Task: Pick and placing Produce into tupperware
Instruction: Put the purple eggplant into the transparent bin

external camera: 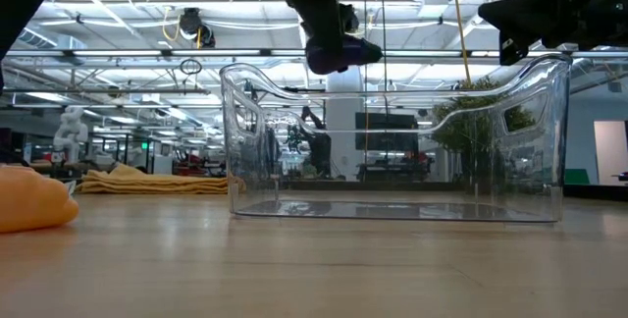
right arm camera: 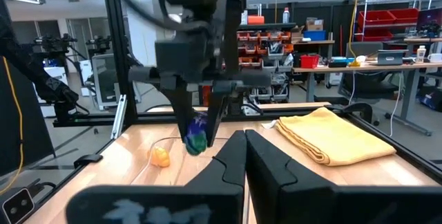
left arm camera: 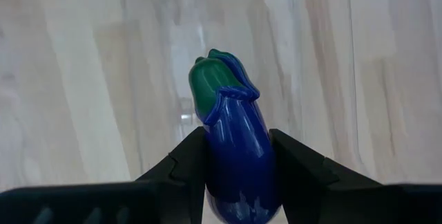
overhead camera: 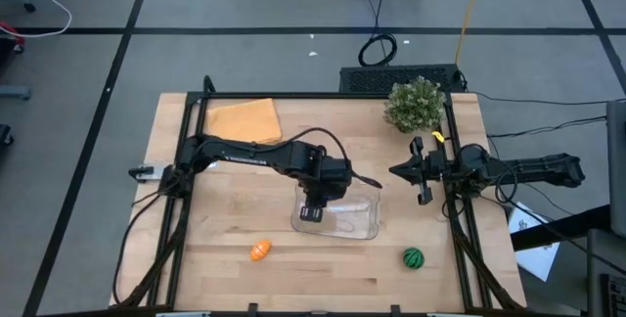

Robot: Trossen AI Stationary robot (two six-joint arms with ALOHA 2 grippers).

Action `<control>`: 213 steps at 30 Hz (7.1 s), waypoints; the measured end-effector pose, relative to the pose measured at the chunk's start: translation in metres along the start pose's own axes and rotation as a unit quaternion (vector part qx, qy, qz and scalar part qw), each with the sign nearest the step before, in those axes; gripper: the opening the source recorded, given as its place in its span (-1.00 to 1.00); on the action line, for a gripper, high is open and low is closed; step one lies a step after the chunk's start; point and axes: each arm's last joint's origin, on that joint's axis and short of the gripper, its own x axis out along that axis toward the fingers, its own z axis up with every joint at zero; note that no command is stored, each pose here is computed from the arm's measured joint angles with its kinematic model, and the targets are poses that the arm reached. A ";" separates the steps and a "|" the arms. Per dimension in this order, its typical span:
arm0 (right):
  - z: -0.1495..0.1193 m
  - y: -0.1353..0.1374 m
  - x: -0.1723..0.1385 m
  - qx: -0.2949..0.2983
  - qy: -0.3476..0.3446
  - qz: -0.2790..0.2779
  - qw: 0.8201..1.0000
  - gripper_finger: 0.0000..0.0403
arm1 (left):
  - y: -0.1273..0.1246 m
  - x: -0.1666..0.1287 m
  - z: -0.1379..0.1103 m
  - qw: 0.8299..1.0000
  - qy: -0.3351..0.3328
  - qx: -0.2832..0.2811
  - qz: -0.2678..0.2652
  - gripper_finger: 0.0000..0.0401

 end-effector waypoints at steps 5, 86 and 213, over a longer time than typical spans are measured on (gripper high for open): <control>0.000 0.000 0.000 0.000 0.002 0.000 1.000 -1.00 | -0.005 0.008 0.000 0.998 0.015 0.068 0.006 -0.35; 0.000 0.000 0.002 0.001 -0.001 0.000 1.000 -1.00 | 0.006 0.081 -0.001 0.999 0.015 0.015 0.034 -0.35; 0.001 0.000 0.002 0.001 -0.007 0.001 1.000 -1.00 | -0.016 0.131 -0.010 0.997 0.033 0.068 0.024 -0.35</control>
